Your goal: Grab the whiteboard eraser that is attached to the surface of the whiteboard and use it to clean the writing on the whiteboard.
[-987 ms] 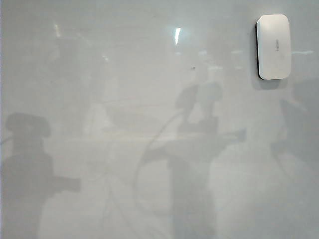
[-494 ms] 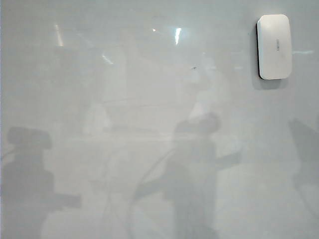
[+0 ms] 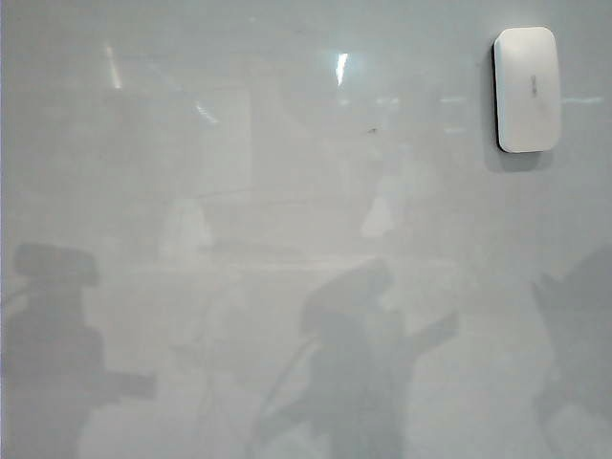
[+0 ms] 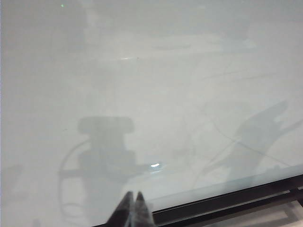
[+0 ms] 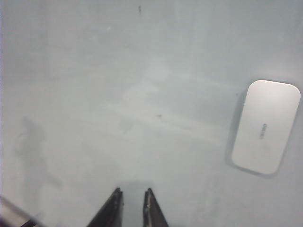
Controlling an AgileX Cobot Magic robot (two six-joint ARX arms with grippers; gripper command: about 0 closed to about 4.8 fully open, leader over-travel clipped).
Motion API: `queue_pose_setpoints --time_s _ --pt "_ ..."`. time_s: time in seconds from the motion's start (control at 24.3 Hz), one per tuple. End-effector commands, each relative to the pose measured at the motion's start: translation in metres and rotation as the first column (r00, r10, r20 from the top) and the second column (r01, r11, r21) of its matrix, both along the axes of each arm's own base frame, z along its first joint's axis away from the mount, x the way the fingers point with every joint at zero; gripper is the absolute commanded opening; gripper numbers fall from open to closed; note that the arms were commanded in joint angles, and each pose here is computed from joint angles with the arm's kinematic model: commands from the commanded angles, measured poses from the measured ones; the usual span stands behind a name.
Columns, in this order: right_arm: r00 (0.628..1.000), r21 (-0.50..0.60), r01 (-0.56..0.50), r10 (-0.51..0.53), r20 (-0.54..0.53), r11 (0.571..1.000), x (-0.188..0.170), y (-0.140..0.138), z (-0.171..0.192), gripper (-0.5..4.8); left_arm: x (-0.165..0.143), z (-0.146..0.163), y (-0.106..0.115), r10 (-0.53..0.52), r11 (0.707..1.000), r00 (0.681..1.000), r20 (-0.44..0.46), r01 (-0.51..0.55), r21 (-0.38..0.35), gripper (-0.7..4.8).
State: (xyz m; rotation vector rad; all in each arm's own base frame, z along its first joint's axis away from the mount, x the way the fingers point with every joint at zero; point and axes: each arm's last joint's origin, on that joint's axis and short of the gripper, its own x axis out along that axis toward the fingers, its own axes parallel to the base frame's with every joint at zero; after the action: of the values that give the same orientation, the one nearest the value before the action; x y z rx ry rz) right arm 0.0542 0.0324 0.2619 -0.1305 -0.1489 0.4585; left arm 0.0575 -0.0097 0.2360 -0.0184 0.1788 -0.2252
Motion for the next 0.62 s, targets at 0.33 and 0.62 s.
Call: queue_pose_setpoints --time_s 0.33,0.62 --pt "0.969 0.137 0.243 -0.233 -0.086 0.96 0.032 -0.013 -0.058 0.76 0.0 0.001 0.0 -0.005 1.0 1.0 0.006 0.005 0.001 -0.04" --pt "0.914 0.102 0.393 -0.375 -0.154 0.914 0.04 -0.026 -0.085 0.76 0.0 0.001 0.0 -0.005 1.0 1.0 0.007 0.005 0.001 -0.05"
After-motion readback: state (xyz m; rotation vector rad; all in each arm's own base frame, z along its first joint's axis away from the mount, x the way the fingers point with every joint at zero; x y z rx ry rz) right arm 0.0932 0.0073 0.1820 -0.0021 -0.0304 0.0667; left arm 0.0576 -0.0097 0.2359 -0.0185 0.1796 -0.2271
